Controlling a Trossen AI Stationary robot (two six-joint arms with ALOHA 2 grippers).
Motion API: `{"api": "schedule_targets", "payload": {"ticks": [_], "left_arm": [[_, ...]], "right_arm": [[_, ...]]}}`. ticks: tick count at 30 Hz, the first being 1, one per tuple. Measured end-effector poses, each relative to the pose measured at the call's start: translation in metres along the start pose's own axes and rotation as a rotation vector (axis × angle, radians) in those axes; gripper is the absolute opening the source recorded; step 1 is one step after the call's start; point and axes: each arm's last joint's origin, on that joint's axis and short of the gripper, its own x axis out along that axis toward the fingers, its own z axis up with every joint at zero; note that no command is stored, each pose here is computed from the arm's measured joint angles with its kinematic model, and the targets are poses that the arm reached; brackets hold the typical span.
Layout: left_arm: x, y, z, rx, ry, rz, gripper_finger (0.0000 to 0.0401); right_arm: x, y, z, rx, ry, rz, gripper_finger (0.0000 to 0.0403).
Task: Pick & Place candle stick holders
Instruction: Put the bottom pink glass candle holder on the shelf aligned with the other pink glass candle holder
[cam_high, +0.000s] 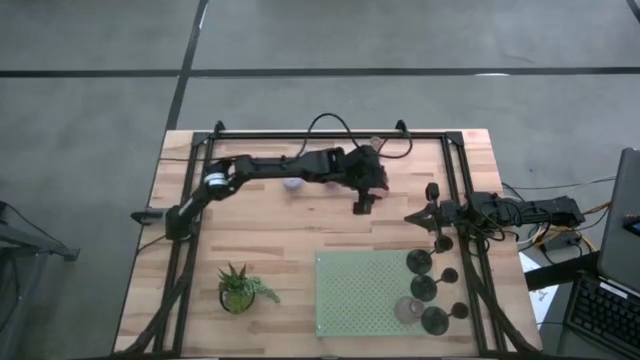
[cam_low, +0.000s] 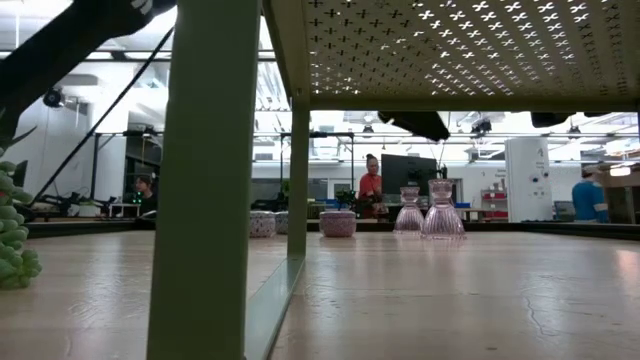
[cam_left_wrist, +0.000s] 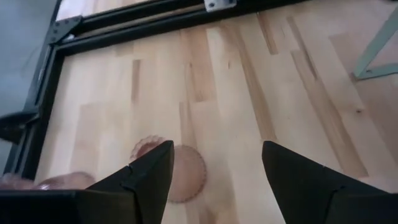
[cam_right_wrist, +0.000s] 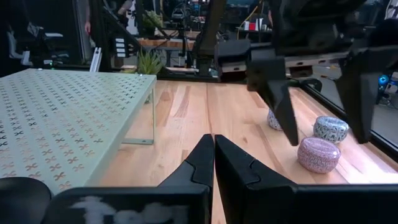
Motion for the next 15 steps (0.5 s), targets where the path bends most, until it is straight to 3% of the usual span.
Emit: {"api": "schedule_targets", "payload": {"ticks": [8, 11, 15], "left_arm": [[0.028, -0.001, -0.008, -0.038, 0.029, 0.013, 0.0246], [0.033, 0.0, -0.013, -0.086, 0.054, 0.082, 0.0245], [0.039, 0.001, -0.017, -0.065, 0.072, 0.131, 0.0244]], "right_arm": [[0.0, 0.0, 0.0, 0.0, 0.0, 0.0, 0.0008], [0.0, 0.0, 0.0, 0.0, 0.001, 0.0, 0.0008], [0.0, 0.0, 0.0, 0.0, 0.001, 0.0, 0.0008]]}}
